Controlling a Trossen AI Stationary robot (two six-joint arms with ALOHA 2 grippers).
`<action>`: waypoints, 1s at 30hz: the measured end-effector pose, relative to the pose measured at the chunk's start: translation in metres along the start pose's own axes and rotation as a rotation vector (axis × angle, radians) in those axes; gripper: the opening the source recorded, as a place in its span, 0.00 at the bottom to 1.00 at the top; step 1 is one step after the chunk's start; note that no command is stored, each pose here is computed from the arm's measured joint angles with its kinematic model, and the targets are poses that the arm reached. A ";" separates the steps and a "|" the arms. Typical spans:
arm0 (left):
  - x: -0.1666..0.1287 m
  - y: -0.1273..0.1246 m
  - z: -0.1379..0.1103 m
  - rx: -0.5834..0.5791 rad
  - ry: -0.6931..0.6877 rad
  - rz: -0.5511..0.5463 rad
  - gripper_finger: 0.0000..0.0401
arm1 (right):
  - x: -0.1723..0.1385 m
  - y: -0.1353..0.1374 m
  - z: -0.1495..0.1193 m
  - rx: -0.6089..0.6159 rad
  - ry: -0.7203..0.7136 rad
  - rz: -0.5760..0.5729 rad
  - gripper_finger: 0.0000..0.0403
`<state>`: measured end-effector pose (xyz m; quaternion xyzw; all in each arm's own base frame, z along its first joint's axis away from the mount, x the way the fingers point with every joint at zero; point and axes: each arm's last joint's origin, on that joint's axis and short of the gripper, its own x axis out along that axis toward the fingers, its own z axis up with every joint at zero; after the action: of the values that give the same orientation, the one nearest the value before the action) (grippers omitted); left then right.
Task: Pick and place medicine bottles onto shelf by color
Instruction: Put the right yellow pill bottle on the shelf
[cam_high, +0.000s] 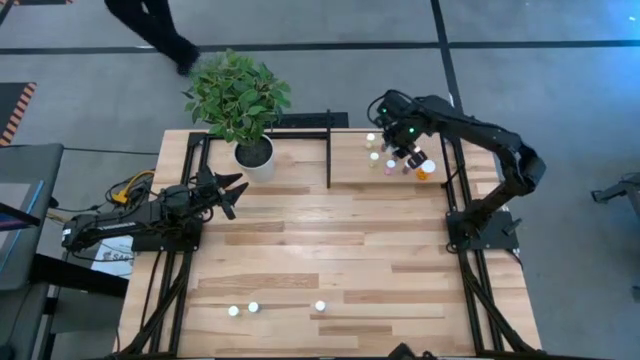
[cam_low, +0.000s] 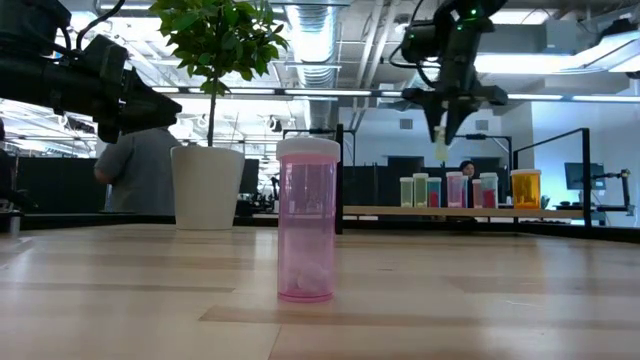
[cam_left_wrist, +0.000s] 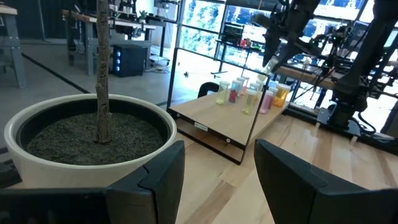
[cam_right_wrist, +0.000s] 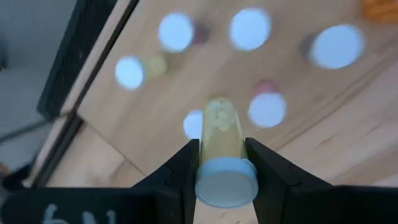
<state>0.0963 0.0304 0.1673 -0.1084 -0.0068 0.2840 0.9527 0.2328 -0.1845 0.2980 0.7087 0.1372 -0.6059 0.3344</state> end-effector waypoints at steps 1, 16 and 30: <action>0.000 0.000 0.000 0.000 0.000 0.000 0.45 | 0.001 0.001 -0.004 -0.023 0.006 0.009 0.33; 0.000 0.000 0.000 0.000 0.000 0.000 0.45 | 0.044 0.002 -0.051 -0.169 0.125 -0.111 0.35; 0.000 0.000 0.000 0.000 0.000 0.000 0.45 | 0.069 -0.012 -0.056 -0.197 0.068 -0.180 0.34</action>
<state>0.0963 0.0304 0.1673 -0.1083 -0.0067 0.2839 0.9527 0.2844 -0.1546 0.2308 0.6773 0.2706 -0.5926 0.3418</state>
